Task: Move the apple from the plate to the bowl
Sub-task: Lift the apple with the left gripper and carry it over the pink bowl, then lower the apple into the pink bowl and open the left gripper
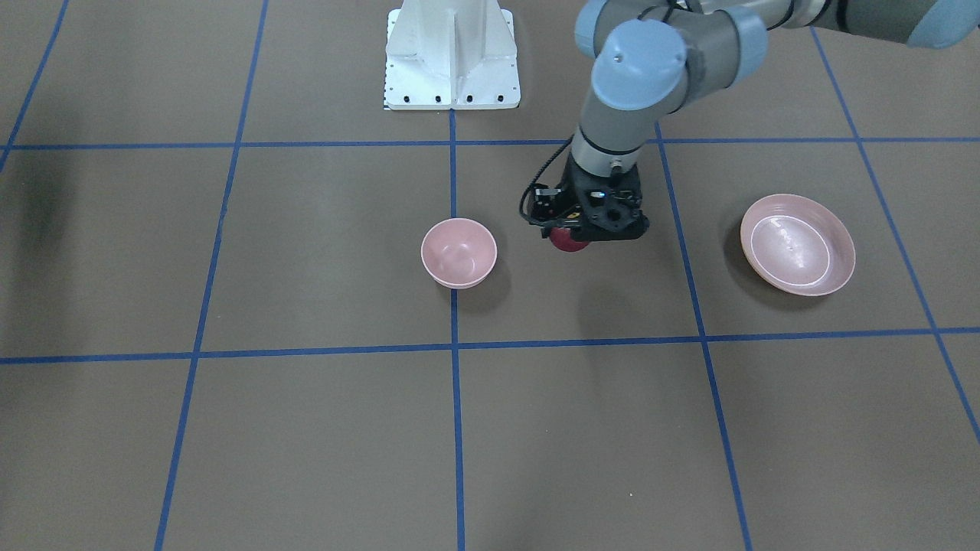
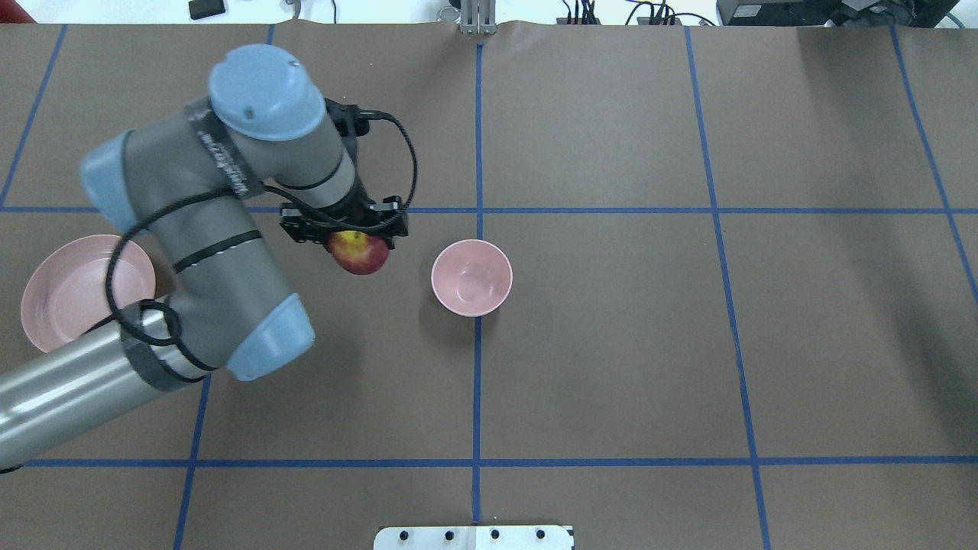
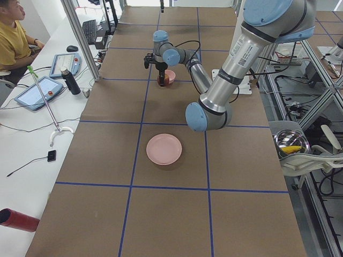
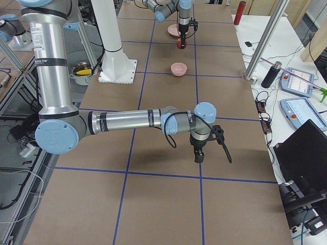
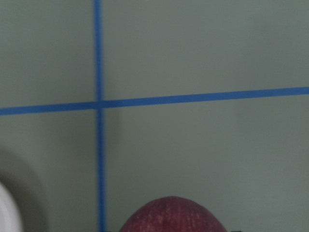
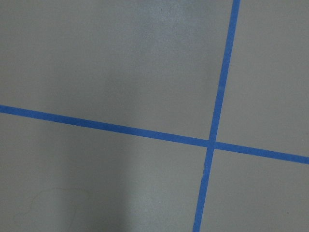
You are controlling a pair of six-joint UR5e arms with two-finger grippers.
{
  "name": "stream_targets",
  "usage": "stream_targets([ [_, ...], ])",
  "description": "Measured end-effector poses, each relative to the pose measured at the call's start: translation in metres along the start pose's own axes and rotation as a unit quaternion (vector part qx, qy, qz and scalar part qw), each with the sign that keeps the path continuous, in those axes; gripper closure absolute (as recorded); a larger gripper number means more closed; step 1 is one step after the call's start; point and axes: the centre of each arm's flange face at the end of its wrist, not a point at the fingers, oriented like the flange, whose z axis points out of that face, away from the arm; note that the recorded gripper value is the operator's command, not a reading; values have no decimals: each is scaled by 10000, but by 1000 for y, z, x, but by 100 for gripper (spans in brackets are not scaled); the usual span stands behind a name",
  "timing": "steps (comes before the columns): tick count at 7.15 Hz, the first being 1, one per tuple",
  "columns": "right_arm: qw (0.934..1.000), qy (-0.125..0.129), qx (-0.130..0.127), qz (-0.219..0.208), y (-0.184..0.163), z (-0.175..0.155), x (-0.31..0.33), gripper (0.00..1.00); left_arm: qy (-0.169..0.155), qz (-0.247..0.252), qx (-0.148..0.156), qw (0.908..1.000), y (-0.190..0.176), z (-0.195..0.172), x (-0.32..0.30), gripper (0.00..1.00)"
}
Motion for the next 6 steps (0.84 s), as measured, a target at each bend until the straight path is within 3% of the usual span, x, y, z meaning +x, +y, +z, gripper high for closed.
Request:
stream_targets([
  [2,10000,1,2,4,0,0,0,0,28,-192,98,9998,17,32,76,98],
  [4,10000,0,-3,5,0,0,0,0,213,-247,202,9993,17,73,101,91],
  [5,10000,0,-3,5,0,0,0,0,234,-243,199,9992,18,83,106,84],
  [6,10000,0,0,3,0,0,-1,0,245,-228,188,9993,20,88,109,69],
])
